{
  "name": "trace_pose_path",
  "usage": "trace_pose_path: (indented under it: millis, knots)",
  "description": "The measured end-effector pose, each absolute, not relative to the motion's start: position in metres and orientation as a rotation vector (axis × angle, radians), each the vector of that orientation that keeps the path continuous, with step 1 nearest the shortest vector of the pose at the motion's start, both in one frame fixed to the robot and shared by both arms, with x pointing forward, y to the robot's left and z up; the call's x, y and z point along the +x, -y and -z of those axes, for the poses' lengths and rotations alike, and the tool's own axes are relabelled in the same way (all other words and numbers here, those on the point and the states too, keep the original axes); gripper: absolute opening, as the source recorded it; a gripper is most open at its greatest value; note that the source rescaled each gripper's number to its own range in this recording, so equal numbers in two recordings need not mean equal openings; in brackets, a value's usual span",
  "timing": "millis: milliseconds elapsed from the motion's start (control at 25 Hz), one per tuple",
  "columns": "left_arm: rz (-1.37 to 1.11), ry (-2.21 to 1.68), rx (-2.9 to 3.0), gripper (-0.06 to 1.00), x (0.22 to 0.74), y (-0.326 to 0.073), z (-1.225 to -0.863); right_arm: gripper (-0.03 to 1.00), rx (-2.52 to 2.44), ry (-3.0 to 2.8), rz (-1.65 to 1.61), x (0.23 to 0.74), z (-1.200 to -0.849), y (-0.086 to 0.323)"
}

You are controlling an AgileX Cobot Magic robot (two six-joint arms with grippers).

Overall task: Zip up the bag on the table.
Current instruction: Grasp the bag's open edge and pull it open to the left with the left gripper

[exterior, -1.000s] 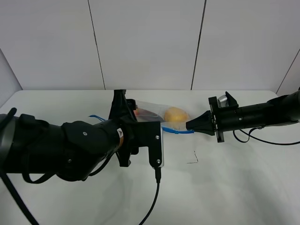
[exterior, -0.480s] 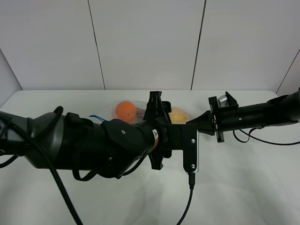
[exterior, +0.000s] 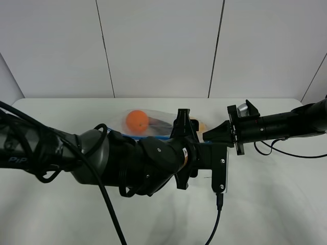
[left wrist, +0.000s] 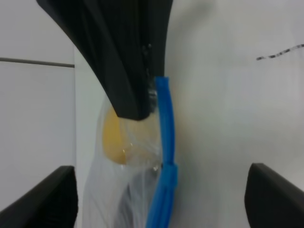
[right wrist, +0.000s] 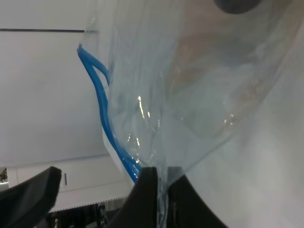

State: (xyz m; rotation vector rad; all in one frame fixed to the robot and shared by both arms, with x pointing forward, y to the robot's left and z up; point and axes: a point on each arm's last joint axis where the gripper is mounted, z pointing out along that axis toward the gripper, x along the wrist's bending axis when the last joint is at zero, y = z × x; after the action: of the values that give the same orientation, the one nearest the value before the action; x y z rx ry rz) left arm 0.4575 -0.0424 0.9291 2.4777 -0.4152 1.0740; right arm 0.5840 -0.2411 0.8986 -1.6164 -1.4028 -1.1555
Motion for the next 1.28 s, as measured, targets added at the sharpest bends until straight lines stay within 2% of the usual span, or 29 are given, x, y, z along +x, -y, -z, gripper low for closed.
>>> trace_pose_path:
  millis: [240, 520, 1120, 1280]
  knots:
    - [-1.078, 0.412, 2.472, 0.91, 0.464, 0.055, -0.923, 0.0, -1.616, 1.404, 1.155, 0.584, -0.899, 0.241]
    - [-1.089, 0.407, 2.47, 0.79, 0.465, 0.055, -0.923, 0.0, -1.616, 1.405, 1.154, 0.584, -0.899, 0.241]
    - [-1.088, 0.403, 2.471, 0.28, 0.465, 0.055, -0.923, 0.0, -1.617, 1.404, 1.149, 0.584, -0.898, 0.241]
    - [-1.086, 0.404, 2.47, 0.21, 0.465, 0.055, -0.923, 0.0, -1.617, 1.404, 1.149, 0.584, -0.898, 0.241]
